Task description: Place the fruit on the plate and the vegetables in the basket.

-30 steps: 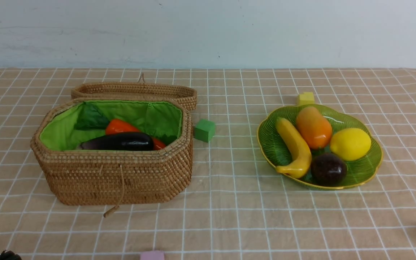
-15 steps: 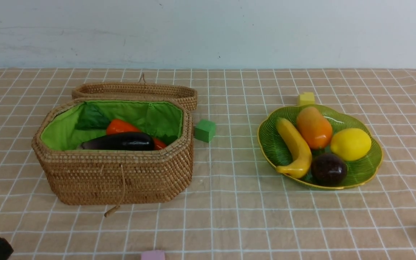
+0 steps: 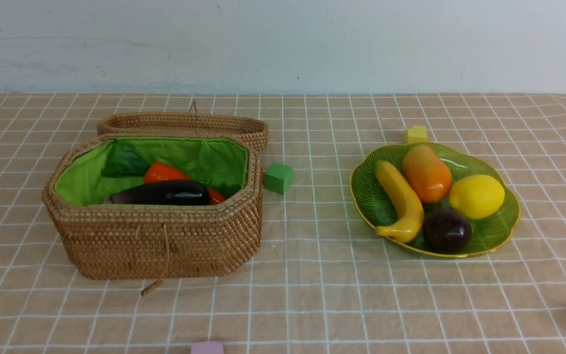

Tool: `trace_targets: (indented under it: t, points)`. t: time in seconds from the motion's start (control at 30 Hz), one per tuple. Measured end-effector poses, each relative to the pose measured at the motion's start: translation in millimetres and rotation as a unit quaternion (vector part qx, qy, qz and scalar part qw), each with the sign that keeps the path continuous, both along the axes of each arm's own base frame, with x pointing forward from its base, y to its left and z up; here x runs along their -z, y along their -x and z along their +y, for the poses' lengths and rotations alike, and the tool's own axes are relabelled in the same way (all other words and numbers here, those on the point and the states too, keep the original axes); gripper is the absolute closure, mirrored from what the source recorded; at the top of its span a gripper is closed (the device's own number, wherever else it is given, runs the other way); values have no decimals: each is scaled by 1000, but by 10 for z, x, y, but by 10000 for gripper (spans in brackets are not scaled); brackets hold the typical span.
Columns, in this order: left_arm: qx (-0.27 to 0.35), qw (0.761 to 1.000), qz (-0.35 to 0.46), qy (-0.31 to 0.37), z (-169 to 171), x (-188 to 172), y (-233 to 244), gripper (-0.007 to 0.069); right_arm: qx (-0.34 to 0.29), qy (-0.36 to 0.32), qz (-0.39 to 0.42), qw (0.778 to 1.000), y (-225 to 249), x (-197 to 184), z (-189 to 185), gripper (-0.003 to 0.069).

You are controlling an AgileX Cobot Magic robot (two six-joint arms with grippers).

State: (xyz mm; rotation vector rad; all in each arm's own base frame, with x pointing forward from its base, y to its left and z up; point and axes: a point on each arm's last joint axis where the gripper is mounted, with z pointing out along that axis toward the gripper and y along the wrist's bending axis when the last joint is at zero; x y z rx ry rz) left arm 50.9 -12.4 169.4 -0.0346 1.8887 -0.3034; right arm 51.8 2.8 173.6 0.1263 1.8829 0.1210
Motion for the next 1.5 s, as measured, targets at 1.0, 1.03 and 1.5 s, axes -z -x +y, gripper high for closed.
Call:
trace_targets:
  t: [1.0,1.03,1.5]
  points:
    - [-48,998,-8,-43,76,-3,-13,638,0,1,-2,1000,-1,0,-1,617]
    - [-48,998,-8,-43,76,-3,-13,638,0,1,-2,1000,-1,0,-1,617]
    - [-48,998,-8,-43,76,-3,-13,635,0,1,-2,1000,-1,0,-1,616]
